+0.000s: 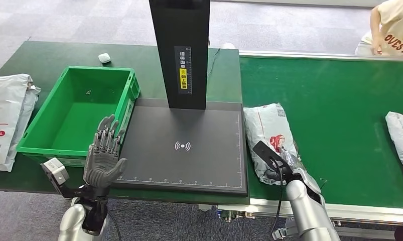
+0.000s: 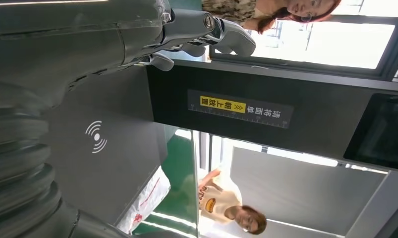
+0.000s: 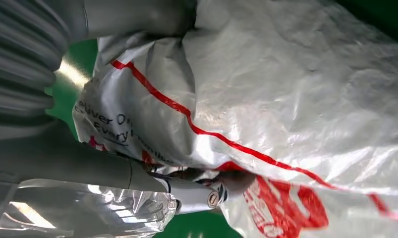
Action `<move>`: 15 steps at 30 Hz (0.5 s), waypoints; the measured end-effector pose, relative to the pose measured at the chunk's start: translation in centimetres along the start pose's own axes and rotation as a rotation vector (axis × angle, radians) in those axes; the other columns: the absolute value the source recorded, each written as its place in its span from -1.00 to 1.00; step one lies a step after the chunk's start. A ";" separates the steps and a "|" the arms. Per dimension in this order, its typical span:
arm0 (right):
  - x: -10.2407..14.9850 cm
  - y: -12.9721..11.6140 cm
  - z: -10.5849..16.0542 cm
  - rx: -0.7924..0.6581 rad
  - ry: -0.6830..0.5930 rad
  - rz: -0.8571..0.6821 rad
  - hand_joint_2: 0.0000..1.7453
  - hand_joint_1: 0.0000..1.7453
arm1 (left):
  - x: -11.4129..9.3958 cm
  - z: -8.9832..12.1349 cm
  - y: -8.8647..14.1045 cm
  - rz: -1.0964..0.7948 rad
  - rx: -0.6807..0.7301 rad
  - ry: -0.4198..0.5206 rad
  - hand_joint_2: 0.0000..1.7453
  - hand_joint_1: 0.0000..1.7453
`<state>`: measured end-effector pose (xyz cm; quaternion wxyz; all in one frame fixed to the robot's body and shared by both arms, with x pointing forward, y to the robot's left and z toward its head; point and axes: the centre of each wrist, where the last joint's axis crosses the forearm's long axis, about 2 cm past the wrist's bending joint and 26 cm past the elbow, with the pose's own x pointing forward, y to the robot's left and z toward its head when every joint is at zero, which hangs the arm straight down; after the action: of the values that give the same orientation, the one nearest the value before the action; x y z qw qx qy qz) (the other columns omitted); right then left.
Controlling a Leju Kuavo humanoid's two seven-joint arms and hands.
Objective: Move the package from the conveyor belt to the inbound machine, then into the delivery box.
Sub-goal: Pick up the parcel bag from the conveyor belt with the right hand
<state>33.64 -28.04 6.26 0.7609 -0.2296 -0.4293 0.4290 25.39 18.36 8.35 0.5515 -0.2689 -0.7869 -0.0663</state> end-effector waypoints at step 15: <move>0.6 -1.0 0.5 -0.205 -0.090 -0.133 1.00 1.00 | -0.2 2.4 -0.1 0.002 0.047 0.023 1.00 -1.00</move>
<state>33.78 -28.08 7.52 0.7402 -0.2577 -0.5189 0.3413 23.40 19.15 7.32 0.5668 -0.2560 -0.7814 -0.0501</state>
